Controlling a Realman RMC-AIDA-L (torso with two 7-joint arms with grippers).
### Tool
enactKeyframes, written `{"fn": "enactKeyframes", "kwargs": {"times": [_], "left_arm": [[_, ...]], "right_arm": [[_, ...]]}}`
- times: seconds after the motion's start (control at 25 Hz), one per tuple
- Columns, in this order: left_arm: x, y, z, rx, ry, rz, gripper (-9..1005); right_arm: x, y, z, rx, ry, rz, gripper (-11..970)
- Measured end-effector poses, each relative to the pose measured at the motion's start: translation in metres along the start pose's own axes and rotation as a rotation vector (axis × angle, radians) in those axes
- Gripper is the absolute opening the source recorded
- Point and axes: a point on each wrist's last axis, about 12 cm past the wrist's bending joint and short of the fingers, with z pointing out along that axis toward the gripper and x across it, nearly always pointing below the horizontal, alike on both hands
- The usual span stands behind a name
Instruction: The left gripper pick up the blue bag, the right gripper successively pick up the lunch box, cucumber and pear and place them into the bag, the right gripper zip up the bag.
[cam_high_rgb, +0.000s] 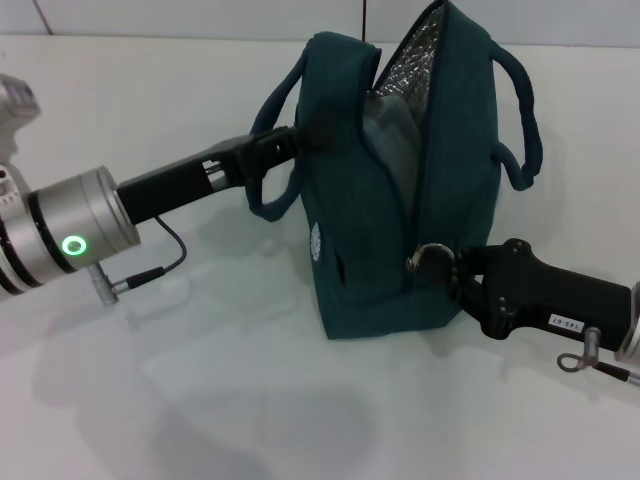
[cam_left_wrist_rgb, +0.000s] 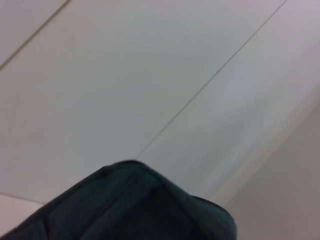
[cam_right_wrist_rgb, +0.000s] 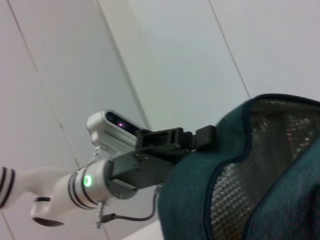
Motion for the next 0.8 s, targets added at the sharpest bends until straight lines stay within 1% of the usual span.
{"fn": "enactKeyframes", "kwargs": {"times": [0.08, 0.28, 0.4, 0.52, 0.72, 0.8], "left_arm": [[-0.002, 0.000, -0.001, -0.001, -0.010, 0.019, 202], [-0.008, 0.002, -0.005, -0.014, -0.053, 0.072, 410], [-0.010, 0.001, -0.009, -0.019, -0.084, 0.101, 468], [-0.011, -0.001, -0.012, -0.002, -0.096, 0.139, 526], [-0.004, -0.005, -0.020, 0.017, -0.103, 0.215, 623], [0.006, -0.006, -0.028, 0.000, -0.108, 0.257, 662]], "right_arm": [[-0.003, 0.001, 0.000, -0.021, -0.008, 0.002, 11], [-0.005, 0.004, 0.000, -0.050, -0.022, -0.003, 11], [-0.006, 0.004, -0.001, -0.060, -0.014, -0.010, 11], [-0.008, 0.006, 0.000, -0.083, -0.022, -0.020, 11], [-0.014, 0.005, 0.003, -0.109, -0.036, -0.037, 11], [-0.017, 0.004, 0.006, -0.110, -0.043, -0.046, 11]]}}
